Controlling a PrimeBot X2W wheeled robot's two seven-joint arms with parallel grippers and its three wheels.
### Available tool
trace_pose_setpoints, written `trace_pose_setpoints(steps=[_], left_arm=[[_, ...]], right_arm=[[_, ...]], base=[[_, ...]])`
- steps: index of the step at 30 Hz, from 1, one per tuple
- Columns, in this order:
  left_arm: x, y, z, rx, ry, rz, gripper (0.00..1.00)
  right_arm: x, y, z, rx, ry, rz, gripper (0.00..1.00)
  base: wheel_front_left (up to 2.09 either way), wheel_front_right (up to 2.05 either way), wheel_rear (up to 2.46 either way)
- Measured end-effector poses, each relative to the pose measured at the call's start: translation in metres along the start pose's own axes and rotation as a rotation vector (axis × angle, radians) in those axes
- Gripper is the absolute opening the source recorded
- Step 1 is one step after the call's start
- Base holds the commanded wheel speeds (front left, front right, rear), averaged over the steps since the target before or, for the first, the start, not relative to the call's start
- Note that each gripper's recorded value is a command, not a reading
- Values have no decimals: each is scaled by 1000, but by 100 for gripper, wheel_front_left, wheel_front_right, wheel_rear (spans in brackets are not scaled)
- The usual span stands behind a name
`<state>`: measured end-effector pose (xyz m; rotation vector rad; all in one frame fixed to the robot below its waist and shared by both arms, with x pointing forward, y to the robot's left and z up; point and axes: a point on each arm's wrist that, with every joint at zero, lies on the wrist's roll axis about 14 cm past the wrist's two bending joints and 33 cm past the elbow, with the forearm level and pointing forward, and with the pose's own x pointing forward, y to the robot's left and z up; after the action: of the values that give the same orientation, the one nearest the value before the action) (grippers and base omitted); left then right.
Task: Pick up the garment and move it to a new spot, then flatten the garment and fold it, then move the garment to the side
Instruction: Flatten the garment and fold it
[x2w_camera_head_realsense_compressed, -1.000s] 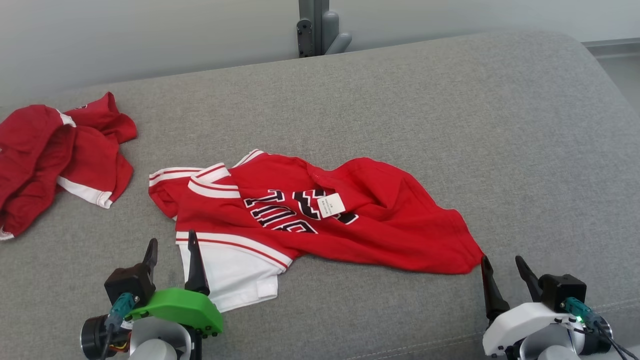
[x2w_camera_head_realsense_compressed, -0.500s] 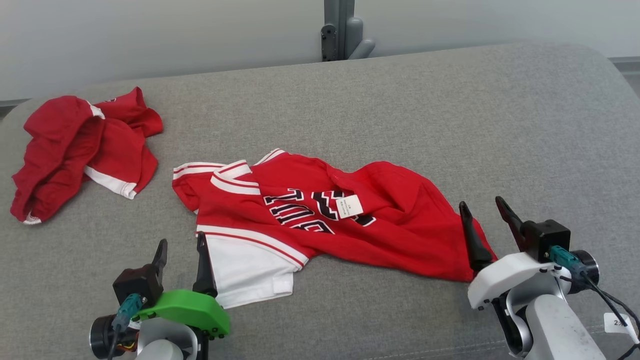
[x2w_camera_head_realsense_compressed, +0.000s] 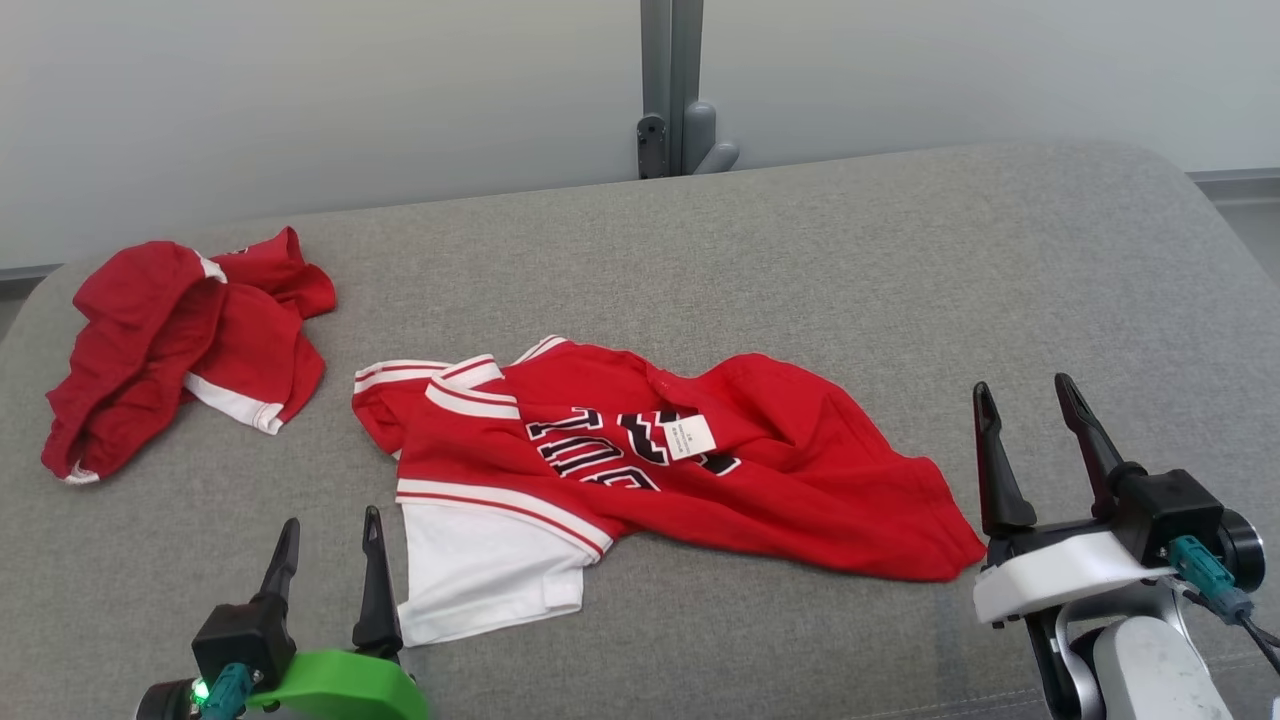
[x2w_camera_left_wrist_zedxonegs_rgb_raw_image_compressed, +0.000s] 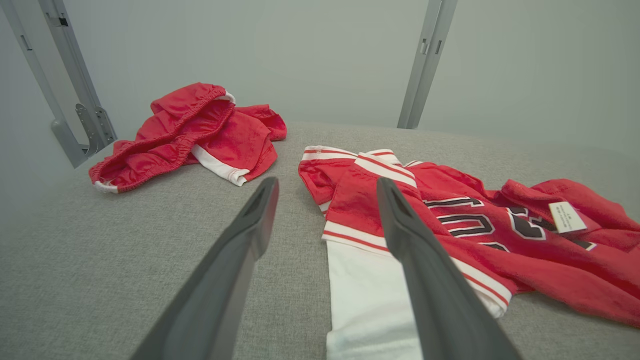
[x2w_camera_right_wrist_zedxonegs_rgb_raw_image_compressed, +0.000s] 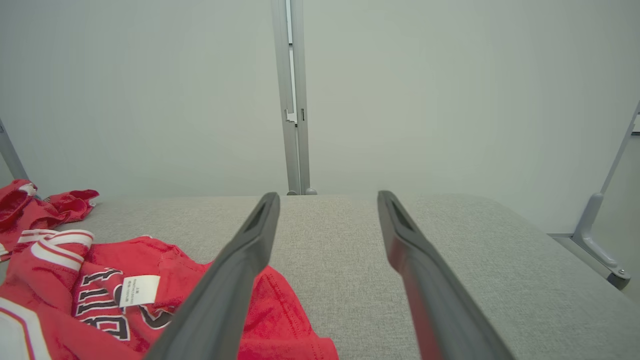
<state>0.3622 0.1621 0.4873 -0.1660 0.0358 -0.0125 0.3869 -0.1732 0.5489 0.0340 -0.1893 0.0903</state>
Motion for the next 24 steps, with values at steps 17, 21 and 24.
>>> trace_pose_setpoints(steps=[17, 21, 24], left_arm=[[-12, -4, 16, 4, -84, -1, 100], [-14, -2, 17, 9, -90, 1, 100], [-16, -1, 15, 9, -88, 6, 100]], right_arm=[[-33, -3, 7, 53, -21, -27, 100], [-32, 1, 1, 61, -2, -16, 100], [-31, 5, -2, 65, 6, -6, 100]], base=[[0, 0, 0], [0, 0, 0], [0, 0, 0]])
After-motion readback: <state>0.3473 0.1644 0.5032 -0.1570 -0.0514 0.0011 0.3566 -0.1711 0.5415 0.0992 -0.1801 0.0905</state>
